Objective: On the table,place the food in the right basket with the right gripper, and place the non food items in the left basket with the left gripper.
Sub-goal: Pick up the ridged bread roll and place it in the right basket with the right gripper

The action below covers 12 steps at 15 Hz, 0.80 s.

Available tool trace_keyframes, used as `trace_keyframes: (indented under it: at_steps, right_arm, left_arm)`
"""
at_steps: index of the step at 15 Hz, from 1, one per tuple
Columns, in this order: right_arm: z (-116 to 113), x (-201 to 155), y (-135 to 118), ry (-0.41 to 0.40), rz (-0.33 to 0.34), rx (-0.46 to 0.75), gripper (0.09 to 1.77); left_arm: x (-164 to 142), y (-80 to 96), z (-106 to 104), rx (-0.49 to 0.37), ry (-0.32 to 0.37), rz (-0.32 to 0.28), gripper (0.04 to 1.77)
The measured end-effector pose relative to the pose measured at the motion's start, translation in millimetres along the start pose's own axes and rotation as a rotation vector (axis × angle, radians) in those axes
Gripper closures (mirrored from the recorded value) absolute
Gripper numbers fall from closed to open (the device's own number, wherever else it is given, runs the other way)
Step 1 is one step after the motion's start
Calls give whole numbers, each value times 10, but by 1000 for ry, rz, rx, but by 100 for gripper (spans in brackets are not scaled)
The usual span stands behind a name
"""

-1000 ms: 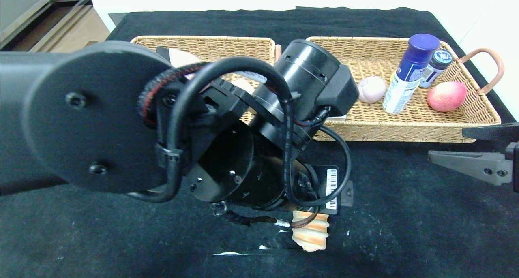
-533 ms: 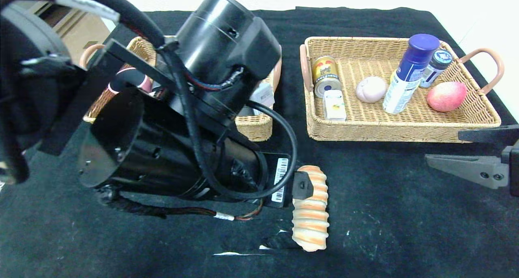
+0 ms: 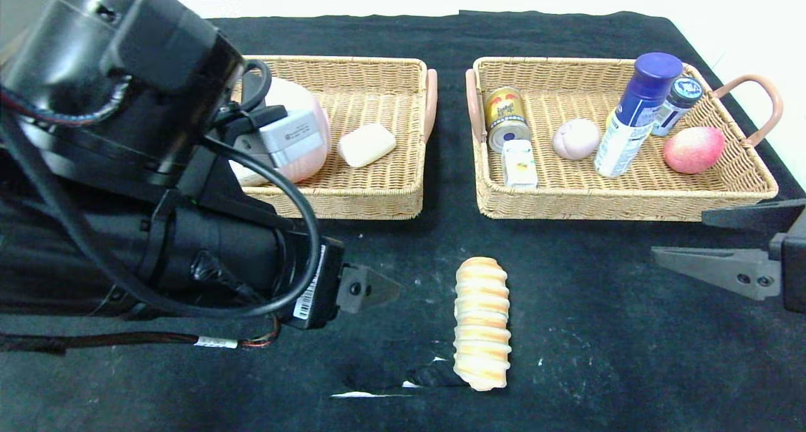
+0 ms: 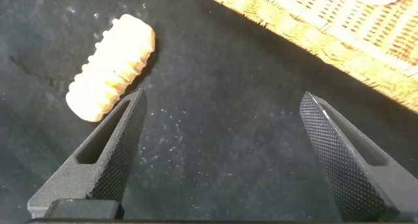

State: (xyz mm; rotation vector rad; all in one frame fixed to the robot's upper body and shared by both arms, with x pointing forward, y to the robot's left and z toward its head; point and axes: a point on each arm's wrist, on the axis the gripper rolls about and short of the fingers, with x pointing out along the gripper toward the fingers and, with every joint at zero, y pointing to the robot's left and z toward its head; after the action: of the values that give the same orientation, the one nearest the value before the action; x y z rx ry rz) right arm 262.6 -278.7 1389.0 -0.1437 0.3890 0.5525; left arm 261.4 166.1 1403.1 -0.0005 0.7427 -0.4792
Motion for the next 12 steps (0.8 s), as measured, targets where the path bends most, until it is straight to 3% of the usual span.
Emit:
trace_keyframes:
  at_steps: [3,7,12]
  right_arm:
    - [0,26,10,5,9,10,15]
    - [1,57,19,12,16,32,15]
    - [12,83,34,15,25,46,15]
  left_arm:
    - [-91,166,-106,52,-80,-48,10]
    - [-192,346,-285,131,-251,-145,9]
    - [-328,470,-429,143,-335,-143,9]
